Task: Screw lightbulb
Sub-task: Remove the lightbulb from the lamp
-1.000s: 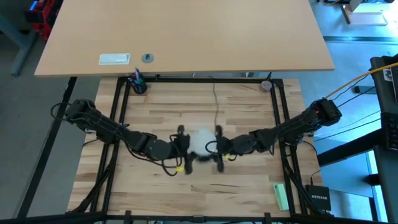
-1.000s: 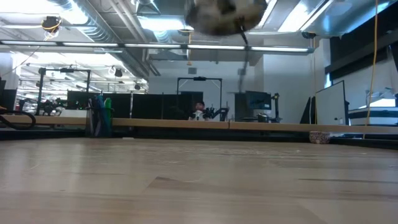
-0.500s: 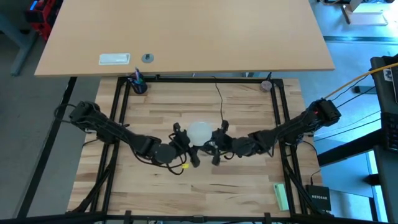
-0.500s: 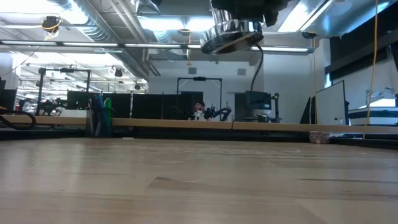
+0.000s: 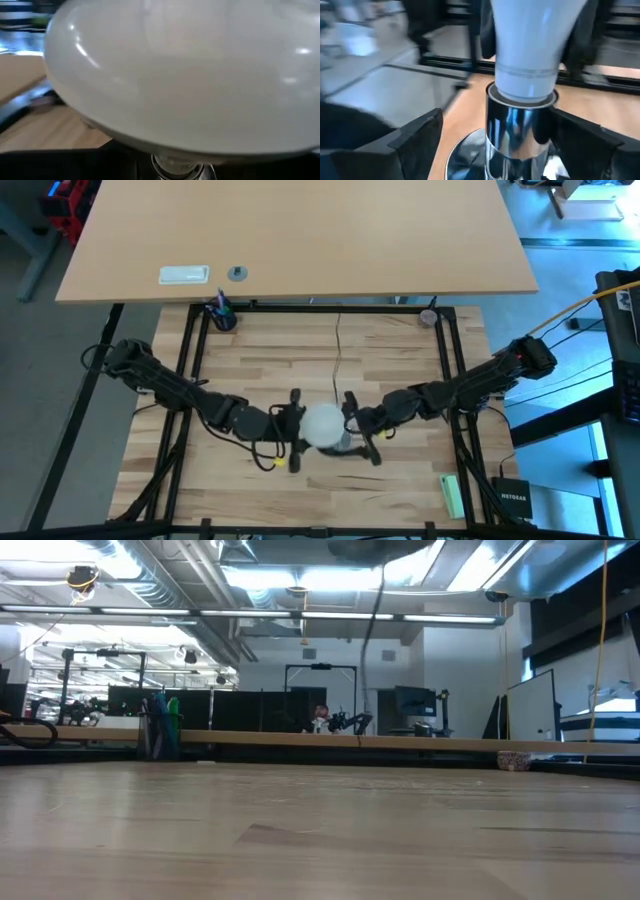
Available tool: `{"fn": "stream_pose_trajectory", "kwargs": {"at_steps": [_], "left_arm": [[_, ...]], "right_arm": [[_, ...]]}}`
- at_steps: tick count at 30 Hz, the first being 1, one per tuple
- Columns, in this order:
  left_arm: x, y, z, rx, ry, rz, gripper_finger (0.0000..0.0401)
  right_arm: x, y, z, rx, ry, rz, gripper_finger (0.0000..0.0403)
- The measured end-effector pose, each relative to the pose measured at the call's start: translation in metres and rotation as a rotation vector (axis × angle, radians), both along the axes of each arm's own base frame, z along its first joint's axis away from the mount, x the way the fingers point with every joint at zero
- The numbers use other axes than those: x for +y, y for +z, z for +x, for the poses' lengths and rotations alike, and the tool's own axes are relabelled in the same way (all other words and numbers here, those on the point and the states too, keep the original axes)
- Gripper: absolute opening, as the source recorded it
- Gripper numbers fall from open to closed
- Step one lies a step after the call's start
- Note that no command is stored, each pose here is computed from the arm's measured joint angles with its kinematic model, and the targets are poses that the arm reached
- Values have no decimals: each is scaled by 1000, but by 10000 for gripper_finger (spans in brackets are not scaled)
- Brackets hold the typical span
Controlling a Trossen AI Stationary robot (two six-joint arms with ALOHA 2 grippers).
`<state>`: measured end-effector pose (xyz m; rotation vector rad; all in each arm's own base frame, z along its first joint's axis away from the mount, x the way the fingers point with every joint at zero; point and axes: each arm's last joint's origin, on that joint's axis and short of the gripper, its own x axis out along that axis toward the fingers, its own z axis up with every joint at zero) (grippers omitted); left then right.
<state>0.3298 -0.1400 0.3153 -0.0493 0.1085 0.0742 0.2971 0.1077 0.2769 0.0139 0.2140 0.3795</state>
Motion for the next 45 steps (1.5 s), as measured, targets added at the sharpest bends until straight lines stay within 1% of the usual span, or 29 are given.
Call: {"fn": "stream_pose_trajectory", "kwargs": {"at_steps": [4, 6, 12, 16, 18, 21, 22, 25, 26, 28, 30, 32, 34, 35, 36, 39, 42, 45], "left_arm": [[3, 0, 4, 8, -205, 9, 137], [6, 0, 5, 11, -249, 3, 137], [13, -1, 8, 23, -323, -3, 137], [13, -1, 8, 28, -330, -4, 137], [13, -2, 8, 33, -332, -7, 137], [14, -3, 8, 48, -319, -18, 137], [14, -4, 8, 56, -304, -23, 137], [13, -6, 7, 73, -233, -10, 137], [13, -7, 6, 80, -190, 0, 137], [11, -8, 4, 83, -69, 16, 137], [11, -11, 4, 79, 65, 16, 137], [12, -14, 5, 66, 189, 2, 137], [13, -18, 8, 52, 278, -26, 137], [13, -21, 9, 41, 317, -42, 137], [13, -22, 10, 31, 350, -60, 137], [11, -24, 10, 18, 386, -88, 137], [11, -24, 10, 14, 411, -83, 137], [10, -22, 9, 22, 399, -59, 137]], "right_arm": [[3, 0, 3, -28, 135, 50, 332], [6, 0, 6, -53, 183, 83, 323], [9, -6, 12, -61, 209, 100, 299], [9, -6, 12, -50, 213, 112, 274], [9, -7, 12, -46, 206, 116, 248], [7, -9, 13, -32, 136, 95, 189], [7, -10, 13, -26, 102, 81, 169], [4, -13, 14, -12, -1, 27, 165], [3, -14, 14, -9, -45, 8, 165], [0, -16, 14, 1, -149, -27, 165], [-4, -17, 14, 6, -280, -59, 165], [-8, -18, 14, 7, -444, -81, 165], [-13, -19, 13, 6, -620, -97, 165], [-14, -20, 13, 3, -684, -111, 165], [-15, -20, 13, -3, -719, -122, 165], [-15, -19, 13, -14, -716, -118, 165], [-15, -19, 14, -12, -683, -109, 170], [-14, -19, 15, -6, -614, -95, 214]]}}
